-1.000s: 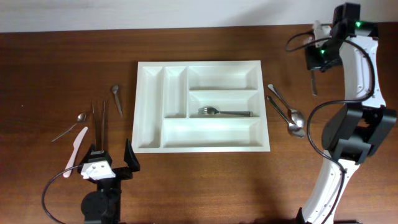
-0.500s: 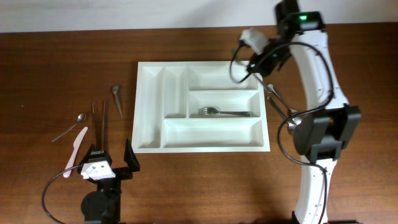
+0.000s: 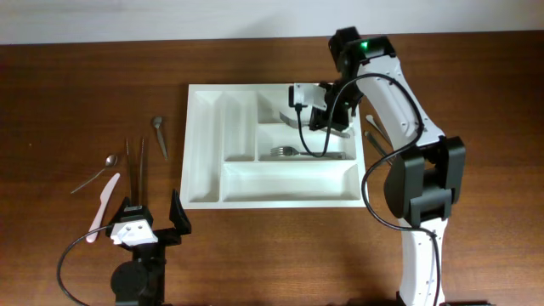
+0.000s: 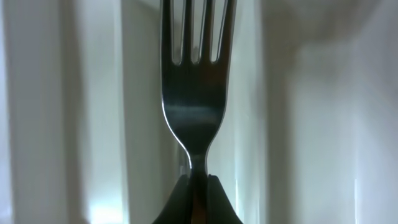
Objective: Pack container
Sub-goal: 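Carry the second fork into the middle compartment with the right gripper, then release the fork and lift the right gripper away, then lower the right gripper onto a spoon and grasp it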
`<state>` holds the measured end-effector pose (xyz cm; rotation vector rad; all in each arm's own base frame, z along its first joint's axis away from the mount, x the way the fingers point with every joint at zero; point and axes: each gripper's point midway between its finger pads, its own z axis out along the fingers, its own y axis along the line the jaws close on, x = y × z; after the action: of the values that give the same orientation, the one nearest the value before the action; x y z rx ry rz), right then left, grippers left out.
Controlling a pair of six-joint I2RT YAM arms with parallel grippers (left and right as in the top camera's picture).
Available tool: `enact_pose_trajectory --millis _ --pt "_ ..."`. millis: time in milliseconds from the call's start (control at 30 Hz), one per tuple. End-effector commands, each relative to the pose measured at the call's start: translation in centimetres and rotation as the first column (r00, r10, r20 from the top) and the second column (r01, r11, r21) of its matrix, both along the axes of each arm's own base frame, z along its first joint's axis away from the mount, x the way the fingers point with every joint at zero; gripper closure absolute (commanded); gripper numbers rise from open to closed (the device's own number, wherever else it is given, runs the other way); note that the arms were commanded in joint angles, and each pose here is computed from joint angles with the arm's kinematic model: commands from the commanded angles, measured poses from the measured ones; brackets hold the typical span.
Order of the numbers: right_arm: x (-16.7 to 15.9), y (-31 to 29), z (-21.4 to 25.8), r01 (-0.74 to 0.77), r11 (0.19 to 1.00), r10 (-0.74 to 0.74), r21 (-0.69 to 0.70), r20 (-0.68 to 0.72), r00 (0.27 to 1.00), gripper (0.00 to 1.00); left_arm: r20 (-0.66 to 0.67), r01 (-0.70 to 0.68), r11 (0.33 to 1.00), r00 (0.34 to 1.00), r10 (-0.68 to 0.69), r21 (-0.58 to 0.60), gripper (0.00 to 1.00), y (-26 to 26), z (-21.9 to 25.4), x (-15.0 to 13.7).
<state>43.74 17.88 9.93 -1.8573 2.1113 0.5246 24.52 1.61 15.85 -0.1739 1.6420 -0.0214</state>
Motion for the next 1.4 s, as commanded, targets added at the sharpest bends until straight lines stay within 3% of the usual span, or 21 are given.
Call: enact_pose_trajectory --millis 0,100,133,167,200,333,600,733,867,1033,1133,1367 --pt "-1.6 -0.1 -2.4 -0.036 0.999 0.036 0.001 -0.050 0.998 0.96 0.004 0.009 1.000 1.000 -0.009 0.015 0.01 -0.1 -0.1 0.0" --pt "-1.7 -0.1 -3.2 -0.035 0.999 0.035 0.000 -0.053 0.998 0.95 0.004 0.009 1.000 1.000 -0.009 0.015 0.01 -0.1 -0.1 0.0" --pt "-1.5 -0.1 -3.2 -0.032 0.999 0.032 0.002 -0.046 0.998 0.75 0.004 0.009 1.000 1.000 -0.009 0.015 0.01 -0.1 -0.1 0.0" --pt "-1.3 -0.1 -3.2 -0.032 0.999 0.032 0.004 -0.038 0.999 0.21 0.004 0.009 1.000 1.000 -0.009 0.016 0.01 -0.1 0.0 0.0" --pt "-1.1 0.0 -3.1 -0.032 0.999 0.032 0.006 -0.027 0.999 0.01 0.004 0.009 1.000 1.000 -0.009 0.015 0.01 -0.1 -0.1 0.0" --pt "-0.2 0.4 -2.8 0.001 1.000 -0.001 0.025 -0.006 1.000 0.01 0.004 0.009 1.000 1.000 -0.009 0.015 0.01 -0.1 -0.1 0.0" --pt "4.1 1.5 1.8 0.322 0.940 -0.322 0.113 -0.018 0.947 0.01 0.004 0.009 1.000 1.000 -0.009 0.015 0.01 -0.1 -0.1 0.0" --pt "6.7 -0.2 6.4 0.609 0.781 -0.602 0.139 -0.095 0.793 0.01 0.004 0.009 1.000 1.000 -0.009 0.015 0.01 -0.1 -0.1 0.0" --pt "6.5 -2.8 8.7 0.686 0.718 -0.674 0.116 -0.130 0.727 0.01 0.004 0.009 1.000 1.000 -0.009 0.015 0.01 -0.1 -0.1 0.0" --pt "5.7 -8.5 6.7 0.769 0.638 -0.767 -0.030 -0.120 0.631 0.01 0.004 0.009 1.000 1.000 -0.009 0.015 0.01 -0.1 -0.1 0.0" --pt "4.9 -13.5 4.9 0.843 0.511 -0.859 -0.168 -0.069 0.507 0.03 0.004 0.009 1.000 1.000 -0.009 0.015 0.01 -0.1 -0.1 0.0" --pt "3.7 -20.2 2.8 0.901 0.342 -0.939 -0.266 -0.059 0.339 0.01 0.004 0.009 1.000 1.000 -0.009 0.015 0.01 -0.1 0.0 0.0"
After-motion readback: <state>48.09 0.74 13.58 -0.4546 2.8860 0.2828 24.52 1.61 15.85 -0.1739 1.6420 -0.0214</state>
